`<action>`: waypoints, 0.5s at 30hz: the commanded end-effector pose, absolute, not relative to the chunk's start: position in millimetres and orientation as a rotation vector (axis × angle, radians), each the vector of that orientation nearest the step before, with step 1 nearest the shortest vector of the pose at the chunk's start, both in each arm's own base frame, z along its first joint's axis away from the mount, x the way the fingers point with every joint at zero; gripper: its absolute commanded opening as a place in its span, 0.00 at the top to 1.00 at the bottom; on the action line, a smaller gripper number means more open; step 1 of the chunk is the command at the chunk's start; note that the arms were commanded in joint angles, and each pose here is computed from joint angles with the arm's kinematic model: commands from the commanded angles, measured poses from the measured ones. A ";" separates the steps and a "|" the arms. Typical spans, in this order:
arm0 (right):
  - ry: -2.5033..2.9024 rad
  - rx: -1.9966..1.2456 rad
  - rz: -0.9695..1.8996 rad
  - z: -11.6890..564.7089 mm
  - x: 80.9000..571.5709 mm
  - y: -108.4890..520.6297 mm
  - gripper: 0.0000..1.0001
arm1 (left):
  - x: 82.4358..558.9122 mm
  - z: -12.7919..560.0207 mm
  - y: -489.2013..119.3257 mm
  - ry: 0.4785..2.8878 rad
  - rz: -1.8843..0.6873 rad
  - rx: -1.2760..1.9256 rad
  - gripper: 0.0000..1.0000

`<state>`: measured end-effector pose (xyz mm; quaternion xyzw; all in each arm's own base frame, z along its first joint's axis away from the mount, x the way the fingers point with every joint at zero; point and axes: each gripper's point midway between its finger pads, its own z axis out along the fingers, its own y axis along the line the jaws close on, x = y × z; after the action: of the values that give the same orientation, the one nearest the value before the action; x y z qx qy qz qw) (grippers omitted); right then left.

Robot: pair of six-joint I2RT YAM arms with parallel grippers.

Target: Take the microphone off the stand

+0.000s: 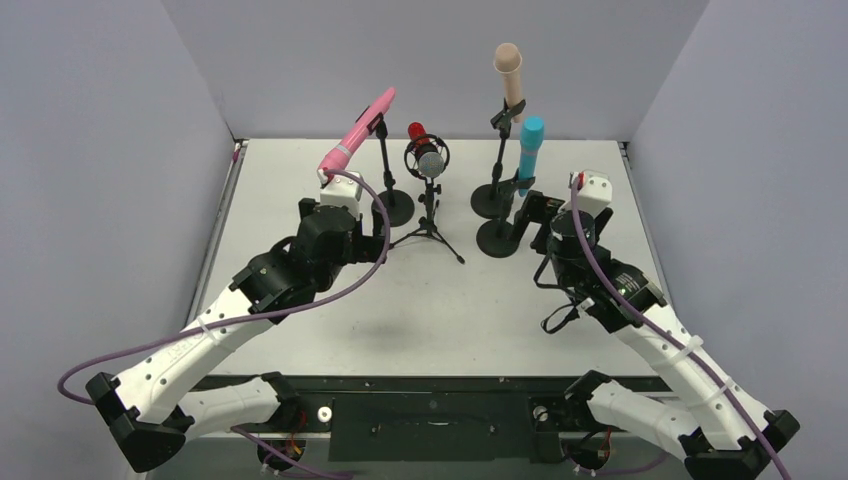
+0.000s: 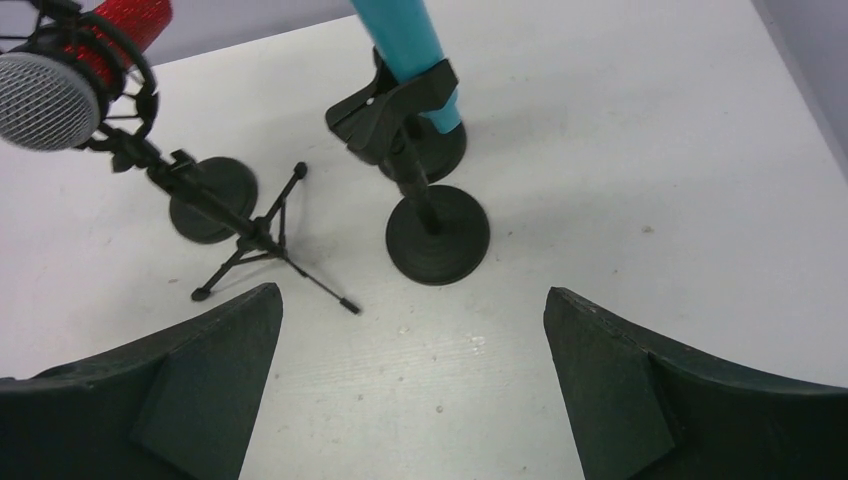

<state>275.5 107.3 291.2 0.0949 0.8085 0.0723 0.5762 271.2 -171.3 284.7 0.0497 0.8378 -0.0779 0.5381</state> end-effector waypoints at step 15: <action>1.879 -0.007 0.081 338.0 381.6 112.1 0.03 | 265.7 323.3 -172.8 1.922 -0.280 0.105 0.04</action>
<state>367.4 101.9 316.1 0.0304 0.8211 0.0184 0.5696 268.3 -173.8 291.4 0.0556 0.8353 -0.0914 0.5393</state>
